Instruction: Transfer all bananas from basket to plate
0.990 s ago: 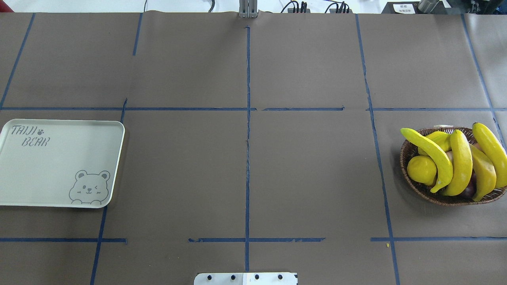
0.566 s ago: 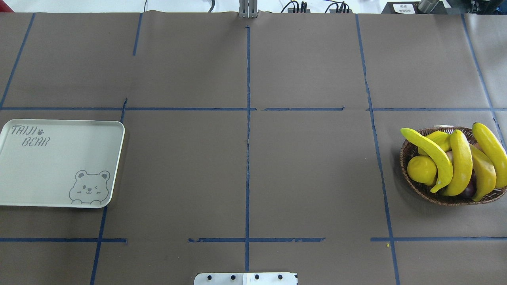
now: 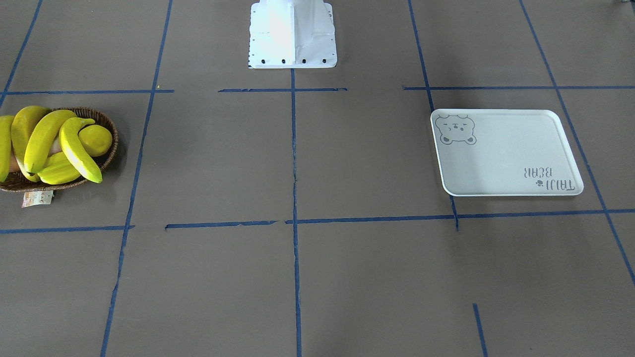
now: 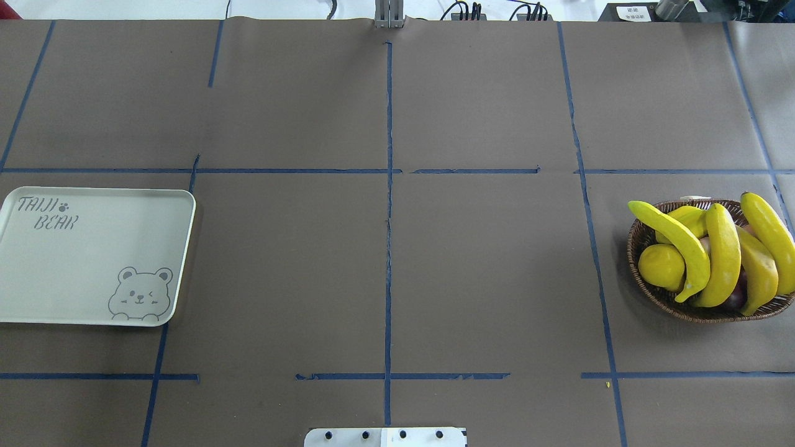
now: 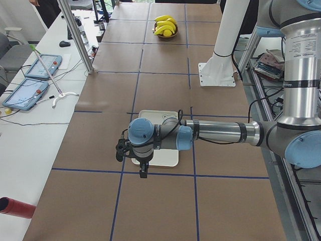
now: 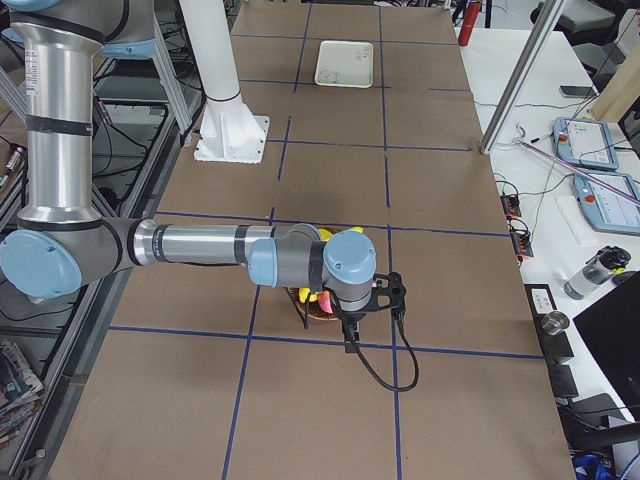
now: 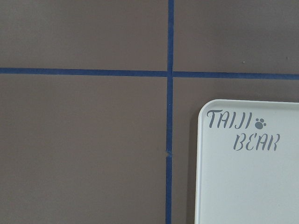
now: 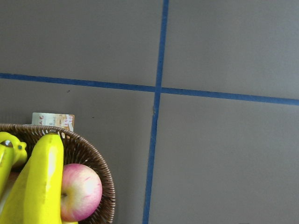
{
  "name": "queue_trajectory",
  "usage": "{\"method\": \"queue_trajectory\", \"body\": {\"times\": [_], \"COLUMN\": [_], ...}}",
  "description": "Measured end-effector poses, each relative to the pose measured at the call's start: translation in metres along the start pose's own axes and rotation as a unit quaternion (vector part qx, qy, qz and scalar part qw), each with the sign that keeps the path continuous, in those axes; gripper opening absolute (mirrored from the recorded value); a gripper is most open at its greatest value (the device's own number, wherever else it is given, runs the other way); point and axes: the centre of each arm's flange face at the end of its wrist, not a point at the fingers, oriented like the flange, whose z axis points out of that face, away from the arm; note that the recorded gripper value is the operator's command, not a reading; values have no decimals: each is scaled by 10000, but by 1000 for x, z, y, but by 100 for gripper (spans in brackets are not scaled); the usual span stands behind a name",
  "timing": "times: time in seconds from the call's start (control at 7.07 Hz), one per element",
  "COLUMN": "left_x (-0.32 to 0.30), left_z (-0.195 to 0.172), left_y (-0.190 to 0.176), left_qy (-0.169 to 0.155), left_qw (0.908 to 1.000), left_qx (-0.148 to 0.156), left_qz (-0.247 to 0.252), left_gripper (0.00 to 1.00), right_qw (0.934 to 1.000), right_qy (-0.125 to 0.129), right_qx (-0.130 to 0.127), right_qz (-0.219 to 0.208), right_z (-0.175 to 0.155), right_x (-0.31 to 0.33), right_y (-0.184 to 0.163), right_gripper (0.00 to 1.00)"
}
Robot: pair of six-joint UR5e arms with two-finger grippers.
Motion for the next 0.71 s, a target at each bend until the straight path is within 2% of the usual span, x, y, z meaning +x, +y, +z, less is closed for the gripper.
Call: {"method": "queue_trajectory", "body": {"times": [0.14,0.28,0.42,0.71], "left_x": [0,0,0,1], "left_z": [0,0,0,-1], "left_y": [0,0,0,-1], "left_qy": [-2,-6,-7,-5], "left_qw": [10000,10000,10000,10000], "left_qx": [1,2,3,15], "left_qz": [13,22,26,22], "left_gripper": [100,100,100,100], "right_qw": [9999,9999,10000,9977], "right_qy": [-22,-40,-52,-183], "right_qx": [-26,-25,58,396], "right_qz": [-160,-119,52,525], "right_z": [3,5,11,35], "right_x": [-24,-38,-46,-65], "right_y": [-7,-6,3,31], "right_gripper": [100,99,99,99]}}
